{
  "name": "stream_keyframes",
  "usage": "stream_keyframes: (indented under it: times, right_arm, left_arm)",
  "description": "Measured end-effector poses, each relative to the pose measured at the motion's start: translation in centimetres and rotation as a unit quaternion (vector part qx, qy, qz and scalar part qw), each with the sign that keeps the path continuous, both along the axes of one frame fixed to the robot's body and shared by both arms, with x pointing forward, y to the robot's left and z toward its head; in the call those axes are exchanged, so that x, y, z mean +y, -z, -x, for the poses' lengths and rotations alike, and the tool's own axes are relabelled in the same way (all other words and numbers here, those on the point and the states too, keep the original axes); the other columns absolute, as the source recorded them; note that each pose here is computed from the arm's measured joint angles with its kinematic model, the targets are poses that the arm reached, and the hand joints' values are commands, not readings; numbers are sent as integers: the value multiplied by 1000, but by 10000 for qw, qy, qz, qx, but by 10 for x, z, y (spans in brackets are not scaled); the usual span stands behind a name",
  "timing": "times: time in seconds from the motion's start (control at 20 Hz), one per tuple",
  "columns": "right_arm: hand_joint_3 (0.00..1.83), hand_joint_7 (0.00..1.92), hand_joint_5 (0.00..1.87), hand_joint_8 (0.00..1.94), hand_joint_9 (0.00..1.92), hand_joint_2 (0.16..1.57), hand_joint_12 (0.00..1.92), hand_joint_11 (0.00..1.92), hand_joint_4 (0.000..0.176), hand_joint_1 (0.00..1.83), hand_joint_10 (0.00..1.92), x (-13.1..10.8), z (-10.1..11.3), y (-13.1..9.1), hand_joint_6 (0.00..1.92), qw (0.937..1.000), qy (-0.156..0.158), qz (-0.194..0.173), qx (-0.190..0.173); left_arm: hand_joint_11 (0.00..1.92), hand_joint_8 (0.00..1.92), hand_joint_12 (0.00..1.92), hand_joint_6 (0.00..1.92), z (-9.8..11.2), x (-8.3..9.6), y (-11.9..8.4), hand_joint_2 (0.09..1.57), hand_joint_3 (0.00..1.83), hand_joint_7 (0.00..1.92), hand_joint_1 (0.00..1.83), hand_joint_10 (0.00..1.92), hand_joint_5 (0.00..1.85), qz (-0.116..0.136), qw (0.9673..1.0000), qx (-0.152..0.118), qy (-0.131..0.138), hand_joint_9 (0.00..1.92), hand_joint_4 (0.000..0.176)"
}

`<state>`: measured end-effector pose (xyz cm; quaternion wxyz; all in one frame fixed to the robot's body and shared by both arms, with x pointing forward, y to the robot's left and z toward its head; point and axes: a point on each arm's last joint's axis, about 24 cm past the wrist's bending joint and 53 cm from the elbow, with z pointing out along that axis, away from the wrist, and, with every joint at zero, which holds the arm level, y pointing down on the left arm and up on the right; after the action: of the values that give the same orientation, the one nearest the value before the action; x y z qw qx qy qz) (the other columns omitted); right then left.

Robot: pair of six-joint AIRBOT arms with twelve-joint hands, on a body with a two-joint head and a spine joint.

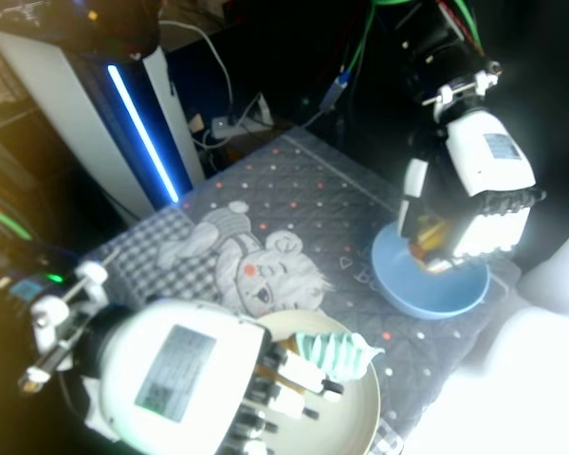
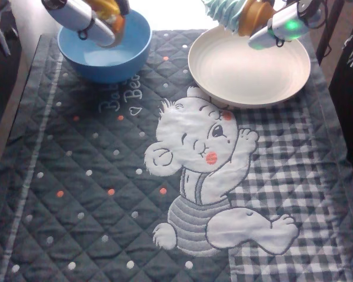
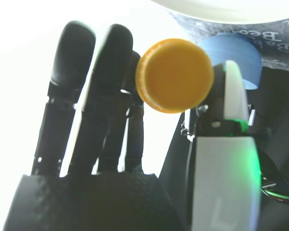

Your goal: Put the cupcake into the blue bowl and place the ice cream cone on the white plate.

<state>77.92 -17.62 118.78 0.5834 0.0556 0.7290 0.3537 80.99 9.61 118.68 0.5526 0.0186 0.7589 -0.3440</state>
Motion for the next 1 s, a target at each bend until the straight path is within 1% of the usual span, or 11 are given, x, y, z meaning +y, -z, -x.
stream_keyframes:
  times: [0.05,0.1,0.15,0.2,0.25,0.35,0.45,0.5,0.75,0.8,1.0]
  right_arm:
    - [0,869,765,20,1094,989,939,794,0,1005,0,-1,1,0,107,10000,1,3,5]
    - [0,827,697,5,1014,972,963,678,0,954,0,-2,1,0,23,10000,4,9,5]
    - [0,767,581,0,638,935,952,135,0,866,0,-2,2,-1,4,10000,6,7,8]
    - [0,690,509,0,516,907,919,26,10,797,0,-3,2,-1,0,10000,12,-3,4]
    - [0,542,411,0,407,875,989,4,54,765,0,-5,2,-2,0,10000,26,1,-2]
    - [0,344,253,0,378,834,1080,76,97,764,4,-8,2,-5,0,10000,45,-26,-36]
    - [3,206,152,0,267,837,945,24,95,793,0,-7,2,-5,0,10000,37,-28,-31]
    - [1,187,131,0,264,824,1009,21,105,779,1,-5,3,-4,0,10000,22,-32,-24]
    - [0,201,139,1,230,789,942,0,108,790,5,-6,3,-4,2,10000,23,-30,-19]
    - [1,212,148,2,235,793,912,0,116,802,4,-5,3,-4,2,10000,17,-33,-21]
    - [0,204,140,3,227,808,907,0,86,783,6,-4,4,-4,0,10000,1,-37,-18]
  left_arm:
    - [664,2,955,2,3,-4,-2,924,0,865,1114,12,887,33,10000,-21,77,963,0]
    - [586,0,912,0,5,-6,-3,917,0,798,1081,2,868,61,9999,-44,132,857,0]
    - [504,3,737,4,7,-8,-4,906,0,749,1069,0,846,78,9998,-44,165,752,0]
    - [476,3,601,1,8,-10,-5,897,0,719,1062,0,823,123,9997,-35,216,695,0]
    - [454,2,514,0,10,-12,-5,886,1,699,1063,0,787,140,9995,-15,277,660,0]
    - [451,0,497,0,11,-14,-6,882,0,660,1029,3,746,169,9993,-10,323,629,0]
    - [350,1,624,0,11,-13,-6,872,1,621,1008,0,708,182,9993,-15,330,589,0]
    - [341,0,636,0,11,-13,-6,866,0,614,1010,0,698,168,9993,-25,341,578,0]
    - [377,16,669,2,10,-8,-8,830,0,668,1051,20,704,162,9994,-40,306,638,0]
    - [386,15,673,2,10,-7,-9,825,0,674,1062,21,704,158,9994,-53,302,649,0]
    - [367,0,784,0,10,-3,-16,831,0,675,1037,2,682,200,9993,-105,295,692,0]
